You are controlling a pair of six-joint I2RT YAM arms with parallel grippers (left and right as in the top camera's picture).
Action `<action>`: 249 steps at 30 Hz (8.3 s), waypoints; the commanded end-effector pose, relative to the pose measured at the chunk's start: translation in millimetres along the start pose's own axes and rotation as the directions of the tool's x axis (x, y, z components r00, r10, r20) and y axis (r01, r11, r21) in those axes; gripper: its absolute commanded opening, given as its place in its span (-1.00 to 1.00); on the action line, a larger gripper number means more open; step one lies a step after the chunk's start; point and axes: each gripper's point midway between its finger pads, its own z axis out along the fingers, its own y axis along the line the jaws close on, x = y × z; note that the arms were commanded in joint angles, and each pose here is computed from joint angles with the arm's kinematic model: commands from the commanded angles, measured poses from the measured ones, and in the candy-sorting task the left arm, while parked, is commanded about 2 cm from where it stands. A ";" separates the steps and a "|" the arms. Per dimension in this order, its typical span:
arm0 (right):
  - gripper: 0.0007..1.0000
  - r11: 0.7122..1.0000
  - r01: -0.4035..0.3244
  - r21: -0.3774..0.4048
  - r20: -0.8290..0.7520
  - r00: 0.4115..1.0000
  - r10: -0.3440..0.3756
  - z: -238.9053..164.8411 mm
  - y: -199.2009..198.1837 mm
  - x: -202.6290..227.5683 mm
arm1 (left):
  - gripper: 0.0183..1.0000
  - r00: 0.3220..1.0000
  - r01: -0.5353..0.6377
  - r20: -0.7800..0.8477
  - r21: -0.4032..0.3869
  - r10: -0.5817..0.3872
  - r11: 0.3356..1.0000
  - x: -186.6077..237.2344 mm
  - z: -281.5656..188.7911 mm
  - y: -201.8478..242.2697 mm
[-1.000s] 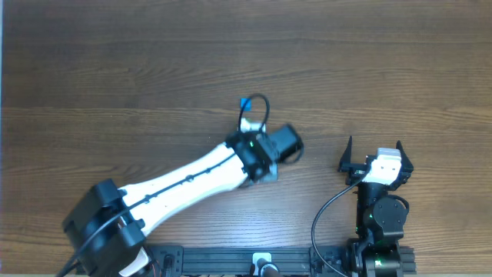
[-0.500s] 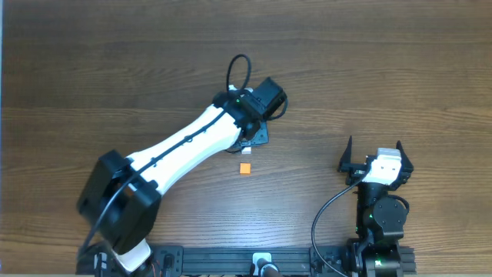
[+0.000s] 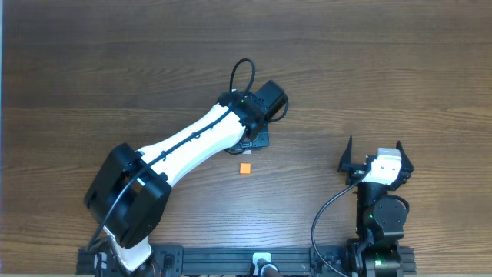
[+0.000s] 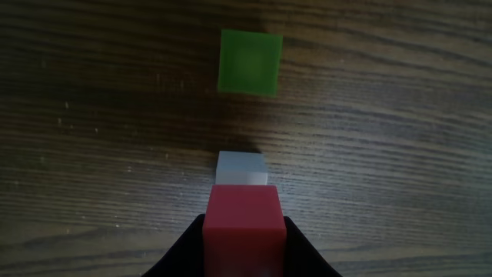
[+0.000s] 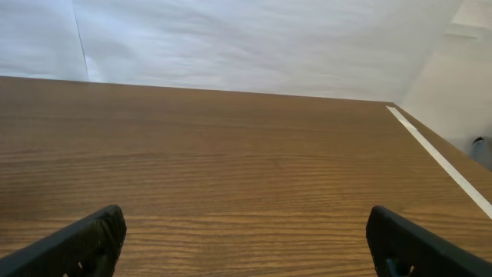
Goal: Stack Cubes
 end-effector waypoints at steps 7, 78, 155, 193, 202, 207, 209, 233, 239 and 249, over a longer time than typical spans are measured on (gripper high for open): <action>0.98 1.000 0.005 -0.014 -0.002 1.000 -0.005 0.0 2.9 2.0 | -0.96 0.999 -0.027 -0.043 -0.018 0.026 0.999 8.0 11.5 -2.0; 0.99 1.000 0.005 -0.014 -0.002 1.000 -0.005 0.0 2.9 2.0 | -0.39 0.999 -0.027 -0.033 -0.054 0.025 0.998 5.2 24.0 1.2; 0.98 1.000 0.005 -0.014 -0.002 1.000 -0.005 0.0 2.9 2.0 | -0.55 0.987 -0.088 -0.139 -0.062 0.079 0.994 69.8 29.8 7.7; 0.99 1.000 0.005 -0.014 -0.002 1.000 -0.005 0.0 2.9 2.0 | -0.95 0.998 0.052 -0.019 0.021 -0.052 0.998 -1.8 -32.6 0.7; 0.98 1.000 0.005 -0.014 -0.002 1.000 -0.005 0.0 2.9 2.0 | -0.95 0.997 0.050 -0.056 -0.003 -0.050 0.999 3.3 -20.3 2.2; 0.99 1.000 0.005 -0.014 -0.002 1.000 -0.005 0.0 2.9 2.0 | -0.95 0.997 0.050 -0.059 -0.005 -0.050 0.999 3.7 -19.2 2.3; 0.98 1.000 0.005 -0.014 -0.002 1.000 -0.005 0.0 2.9 2.0 | -0.95 0.997 0.050 -0.059 -0.006 -0.050 0.999 3.7 -18.8 2.3; 0.99 1.000 0.005 -0.014 -0.002 1.000 -0.005 0.0 2.9 2.0 | -0.96 0.997 0.038 -0.069 -0.012 -0.038 0.999 1.9 -9.4 2.3; 0.98 1.000 0.005 -0.014 -0.002 1.000 -0.005 0.0 2.9 2.0 | -0.95 0.996 0.037 -0.075 -0.018 -0.038 0.999 2.6 -6.8 2.6; 0.99 1.000 0.005 -0.014 -0.002 1.000 -0.005 0.0 2.9 2.0 | -0.95 0.996 0.034 -0.079 -0.006 -0.035 0.999 3.1 -6.3 0.0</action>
